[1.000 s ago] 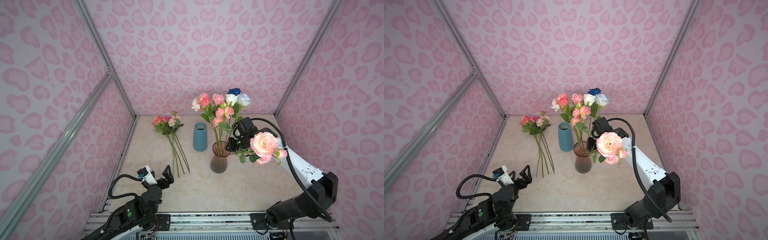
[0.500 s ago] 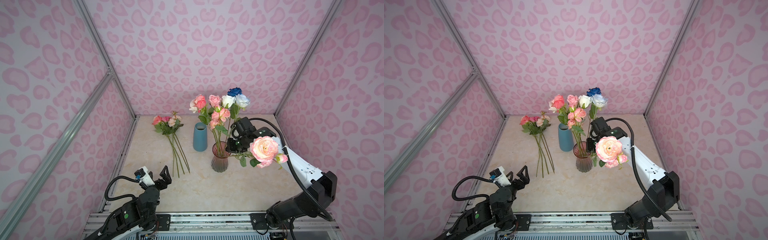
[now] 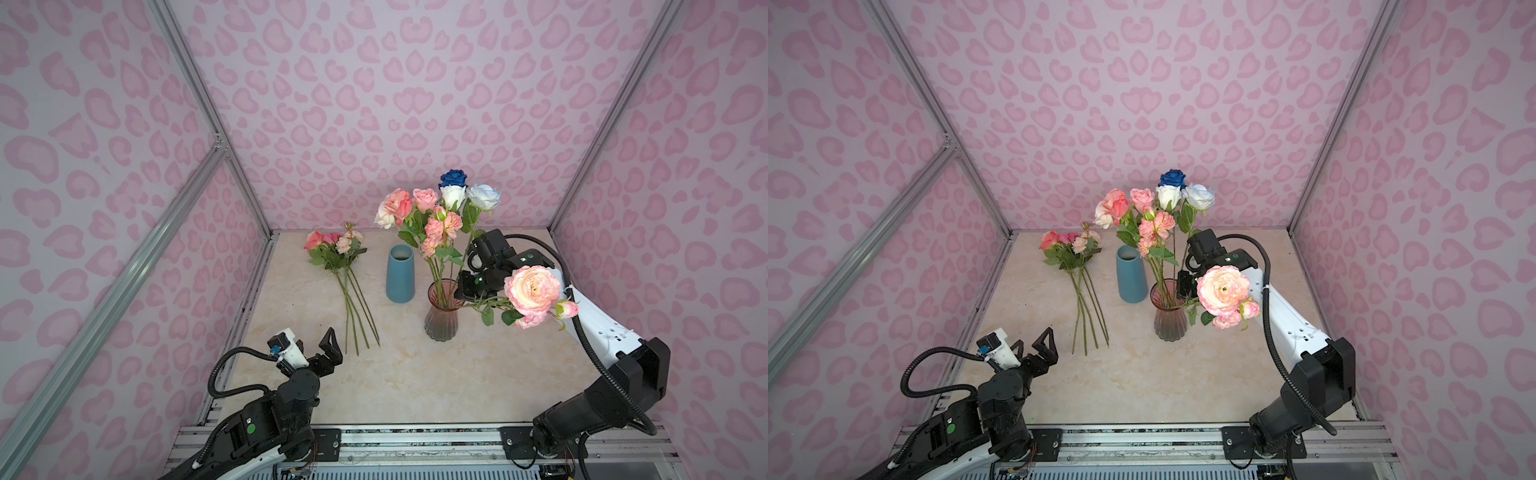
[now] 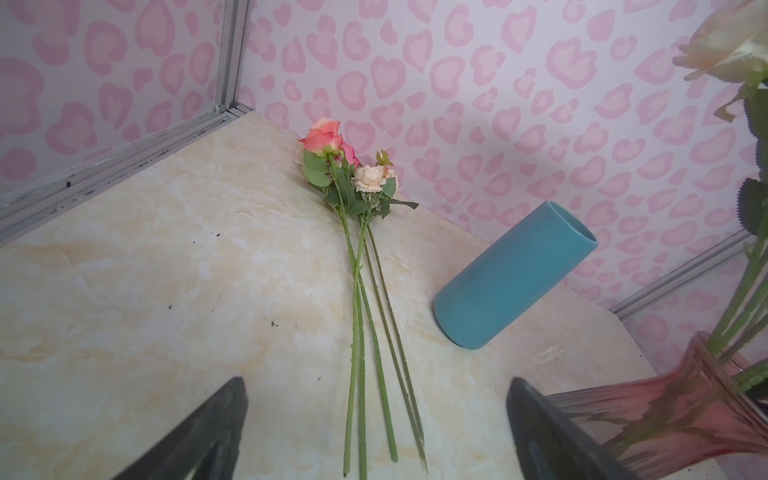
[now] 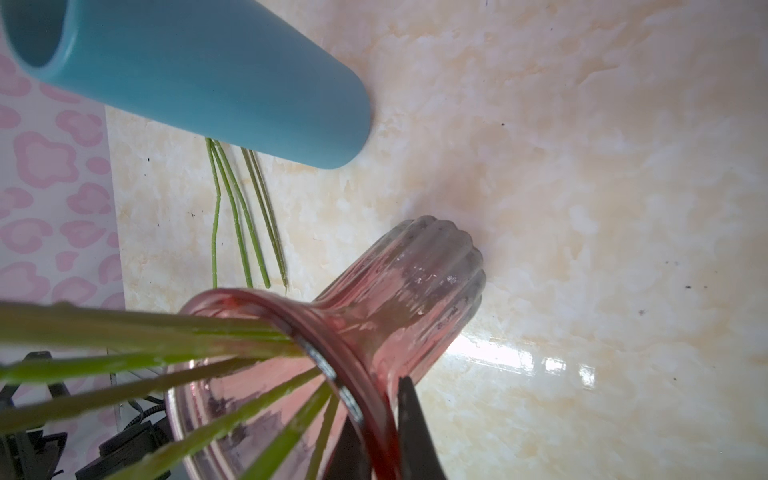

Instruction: Arrange the flowers into the vase

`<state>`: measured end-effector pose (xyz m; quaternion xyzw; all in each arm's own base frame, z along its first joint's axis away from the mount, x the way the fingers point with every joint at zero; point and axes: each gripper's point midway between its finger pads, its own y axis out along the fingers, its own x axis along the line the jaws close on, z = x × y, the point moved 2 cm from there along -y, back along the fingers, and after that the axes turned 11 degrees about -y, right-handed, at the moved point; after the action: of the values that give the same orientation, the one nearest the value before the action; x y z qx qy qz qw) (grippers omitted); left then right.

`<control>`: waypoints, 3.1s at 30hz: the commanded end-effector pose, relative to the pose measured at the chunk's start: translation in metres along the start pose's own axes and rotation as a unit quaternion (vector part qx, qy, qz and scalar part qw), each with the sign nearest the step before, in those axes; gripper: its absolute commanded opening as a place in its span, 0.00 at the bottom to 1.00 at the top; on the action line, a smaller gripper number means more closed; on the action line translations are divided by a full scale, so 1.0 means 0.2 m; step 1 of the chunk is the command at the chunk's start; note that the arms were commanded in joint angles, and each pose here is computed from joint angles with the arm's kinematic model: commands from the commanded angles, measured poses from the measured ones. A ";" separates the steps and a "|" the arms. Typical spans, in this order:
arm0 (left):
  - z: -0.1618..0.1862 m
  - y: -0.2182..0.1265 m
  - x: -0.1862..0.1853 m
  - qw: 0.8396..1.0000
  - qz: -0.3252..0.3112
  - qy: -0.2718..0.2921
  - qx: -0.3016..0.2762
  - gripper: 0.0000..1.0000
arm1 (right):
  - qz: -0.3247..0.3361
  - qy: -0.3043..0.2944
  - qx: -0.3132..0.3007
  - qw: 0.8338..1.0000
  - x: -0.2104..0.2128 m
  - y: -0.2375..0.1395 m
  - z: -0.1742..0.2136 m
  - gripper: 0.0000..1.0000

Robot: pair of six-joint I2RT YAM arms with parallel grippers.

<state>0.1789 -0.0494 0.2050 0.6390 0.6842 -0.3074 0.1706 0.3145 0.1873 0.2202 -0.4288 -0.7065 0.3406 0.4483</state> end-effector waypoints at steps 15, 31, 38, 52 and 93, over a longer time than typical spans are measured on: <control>-0.16 -0.04 -0.14 1.000 0.013 0.008 -0.001 0.99 | 0.019 0.039 -0.043 0.998 -0.30 0.09 -0.55 0.00; -0.24 -0.09 -0.23 0.998 0.066 -0.018 -0.002 0.99 | 0.005 0.047 -0.022 0.999 -0.34 0.11 -0.63 0.00; -0.23 -0.08 -0.26 0.997 0.076 -0.007 -0.003 0.99 | -0.015 0.069 -0.022 0.997 -0.35 0.11 -0.62 0.00; -0.22 -0.08 -0.26 0.997 0.073 -0.009 -0.004 0.99 | -0.008 0.056 -0.034 0.998 -0.34 0.03 -0.60 0.22; -0.33 0.02 -0.43 0.998 -0.002 0.058 -0.031 0.96 | 0.037 0.057 -0.216 0.974 -0.39 -0.55 -0.25 0.27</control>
<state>0.1999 -0.0774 0.2974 0.6637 0.6885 -0.2553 0.1425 0.3475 0.0865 0.3060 -0.5337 -0.7247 0.1846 0.3948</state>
